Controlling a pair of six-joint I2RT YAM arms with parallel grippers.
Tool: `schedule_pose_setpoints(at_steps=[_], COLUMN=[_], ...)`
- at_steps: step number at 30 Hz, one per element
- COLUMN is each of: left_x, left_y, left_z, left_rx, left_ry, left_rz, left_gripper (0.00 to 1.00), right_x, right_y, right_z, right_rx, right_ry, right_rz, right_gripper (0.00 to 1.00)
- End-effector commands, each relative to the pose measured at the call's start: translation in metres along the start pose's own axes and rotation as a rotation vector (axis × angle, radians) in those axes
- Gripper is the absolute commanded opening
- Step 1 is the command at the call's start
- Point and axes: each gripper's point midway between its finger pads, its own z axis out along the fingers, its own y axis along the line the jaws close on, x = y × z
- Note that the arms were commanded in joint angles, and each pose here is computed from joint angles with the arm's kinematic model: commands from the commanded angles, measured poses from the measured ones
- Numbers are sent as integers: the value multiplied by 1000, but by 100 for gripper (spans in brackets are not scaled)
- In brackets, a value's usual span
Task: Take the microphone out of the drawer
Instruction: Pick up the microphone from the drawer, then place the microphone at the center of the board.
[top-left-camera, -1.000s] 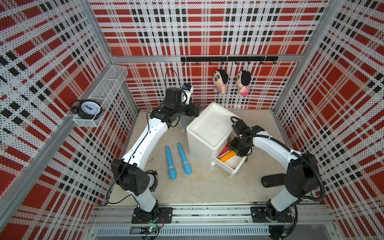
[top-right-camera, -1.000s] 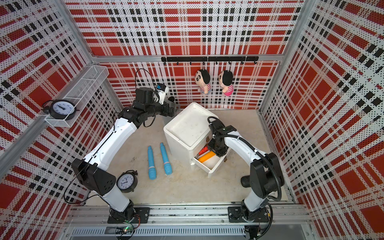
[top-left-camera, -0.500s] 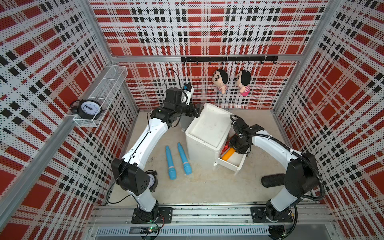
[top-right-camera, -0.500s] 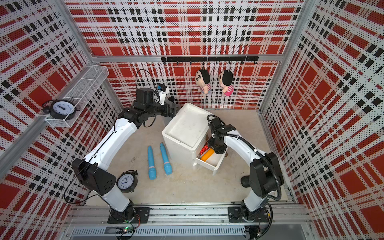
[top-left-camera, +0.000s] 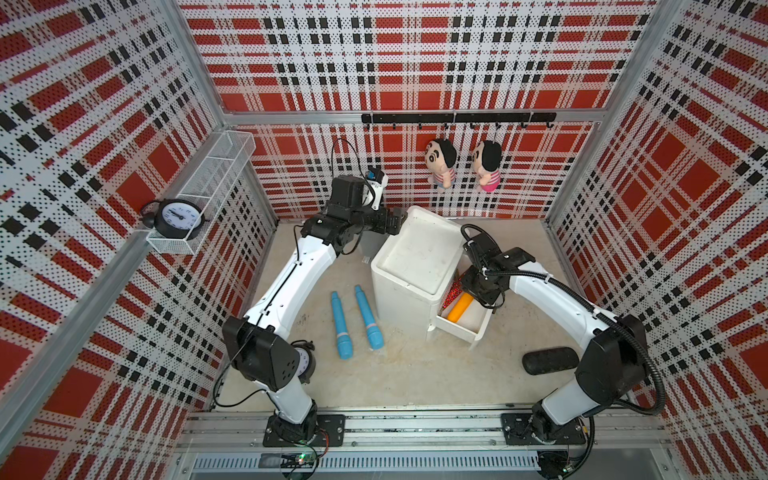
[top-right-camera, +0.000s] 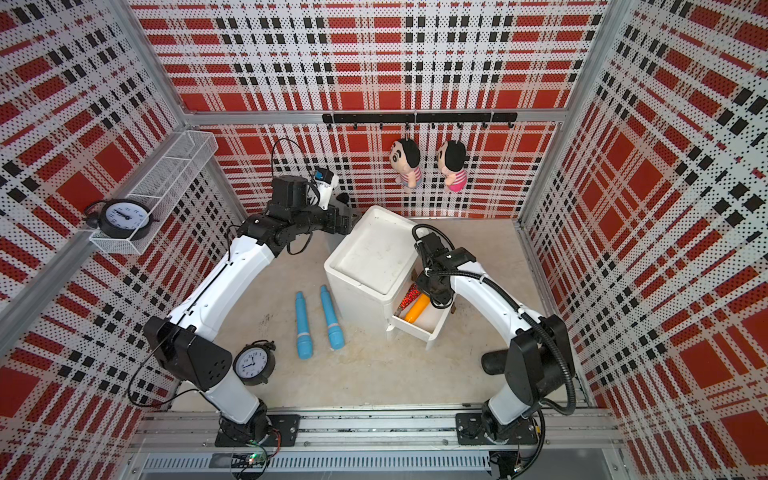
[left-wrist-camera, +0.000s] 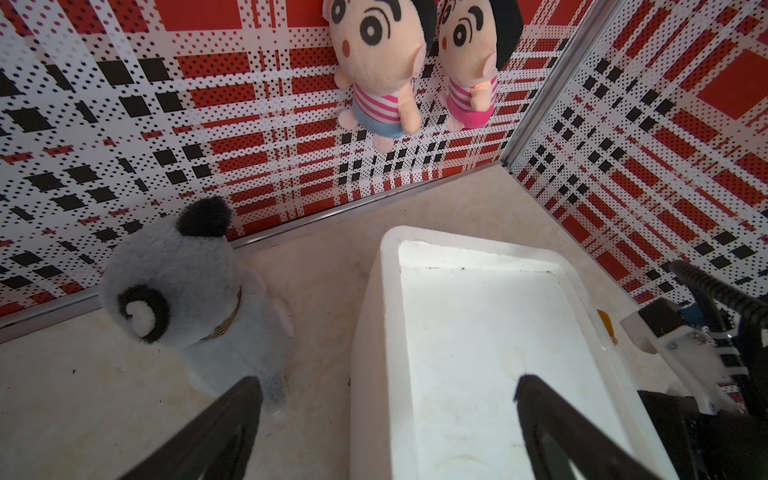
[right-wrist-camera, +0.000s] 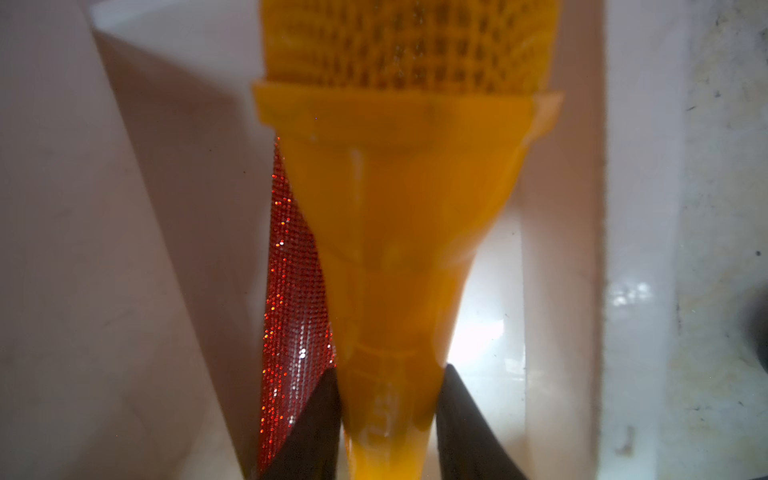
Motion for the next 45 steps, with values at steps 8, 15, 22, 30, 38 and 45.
schedule_pose_setpoints(at_steps=[8,15,22,30,38,45], left_x=[-2,-1,2,3,4,4], left_y=[0,0,0,-1,0,0], left_z=[5,7,9,10,11,11], left_rx=[17,19,21,15,14,13], left_ry=[-10,-7,0,3,5,5], left_rz=[-8,-9,-9,-4,-4,-4], left_gripper=[98,98,98,98,98,98], right_x=[-34,-57,-89,-128,-129,-134], right_y=[15,12,-16,-81,-128,-160], right_z=[-51,-83,-109,-128,-83,-32], right_rx=[-49,-25,-24,-30,18,190], right_ry=[-204,-312,-327,-325,-187,-111], right_rz=[-27,-63,-78,-71,-176,-257], right_gripper=[0,0,0,0,0,0])
